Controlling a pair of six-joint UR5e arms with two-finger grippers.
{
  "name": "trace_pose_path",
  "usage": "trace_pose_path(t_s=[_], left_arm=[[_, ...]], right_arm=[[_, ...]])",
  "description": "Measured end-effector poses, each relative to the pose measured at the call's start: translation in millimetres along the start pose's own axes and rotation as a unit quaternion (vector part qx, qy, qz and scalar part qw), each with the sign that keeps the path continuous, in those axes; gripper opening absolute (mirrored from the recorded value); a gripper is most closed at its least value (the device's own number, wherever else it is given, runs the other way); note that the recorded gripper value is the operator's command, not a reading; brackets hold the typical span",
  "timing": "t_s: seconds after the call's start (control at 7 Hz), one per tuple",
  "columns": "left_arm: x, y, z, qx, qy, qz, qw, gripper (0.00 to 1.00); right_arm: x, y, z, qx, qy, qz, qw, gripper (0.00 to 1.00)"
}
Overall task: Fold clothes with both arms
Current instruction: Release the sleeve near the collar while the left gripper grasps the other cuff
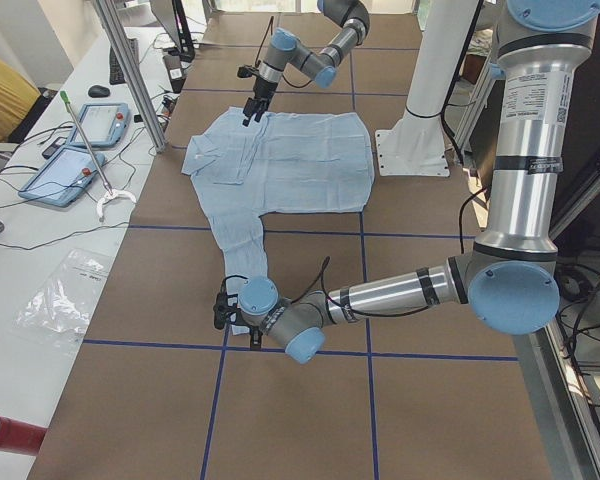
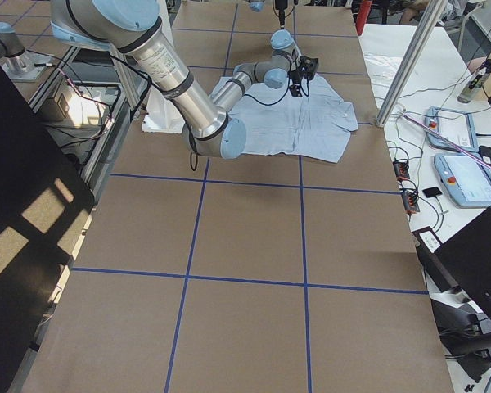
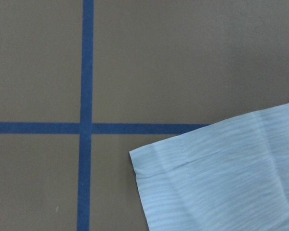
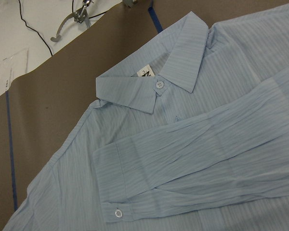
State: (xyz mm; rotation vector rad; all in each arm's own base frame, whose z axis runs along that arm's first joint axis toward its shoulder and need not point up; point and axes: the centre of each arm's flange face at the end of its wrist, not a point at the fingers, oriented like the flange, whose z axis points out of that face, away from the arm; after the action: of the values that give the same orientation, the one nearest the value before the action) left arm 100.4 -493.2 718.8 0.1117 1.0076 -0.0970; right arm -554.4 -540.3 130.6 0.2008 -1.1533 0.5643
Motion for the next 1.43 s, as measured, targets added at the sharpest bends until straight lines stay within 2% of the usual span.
trace_pose_path(t_s=[0.29, 0.57, 0.86, 1.0, 1.14, 1.29, 1.43], left_arm=[[17.0, 11.1, 20.4, -0.019, 0.009, 0.013, 0.9997, 0.99], [21.6, 14.7, 25.5, -0.019, 0.008, 0.011, 0.9997, 0.98], [21.4, 14.2, 25.5, -0.01, 0.0, -0.005, 0.9999, 0.77], [19.8, 13.6, 26.3, -0.006, -0.006, -0.01, 0.9999, 0.7], [18.1, 13.4, 27.1, -0.004, -0.009, -0.012, 0.9999, 0.55], [17.3, 13.3, 27.6, -0.004, -0.011, -0.014, 0.9998, 0.33], [16.5, 13.4, 27.9, -0.004, -0.012, -0.015, 0.9998, 0.23]], right_arm=[[11.8, -0.1, -9.8, -0.001, -0.013, -0.001, 0.9999, 0.97], [24.0, -1.6, -11.8, -0.002, -0.027, -0.002, 0.9996, 0.97], [25.8, -1.2, -12.9, -0.002, -0.031, -0.002, 0.9995, 0.97], [26.5, -1.4, -14.6, -0.002, -0.033, -0.002, 0.9994, 0.97], [28.1, -1.4, -16.1, -0.003, -0.034, -0.002, 0.9994, 0.97], [30.0, -1.3, -16.5, -0.003, -0.034, -0.002, 0.9994, 0.97], [31.3, -1.3, -16.3, -0.002, -0.033, -0.002, 0.9994, 0.97]])
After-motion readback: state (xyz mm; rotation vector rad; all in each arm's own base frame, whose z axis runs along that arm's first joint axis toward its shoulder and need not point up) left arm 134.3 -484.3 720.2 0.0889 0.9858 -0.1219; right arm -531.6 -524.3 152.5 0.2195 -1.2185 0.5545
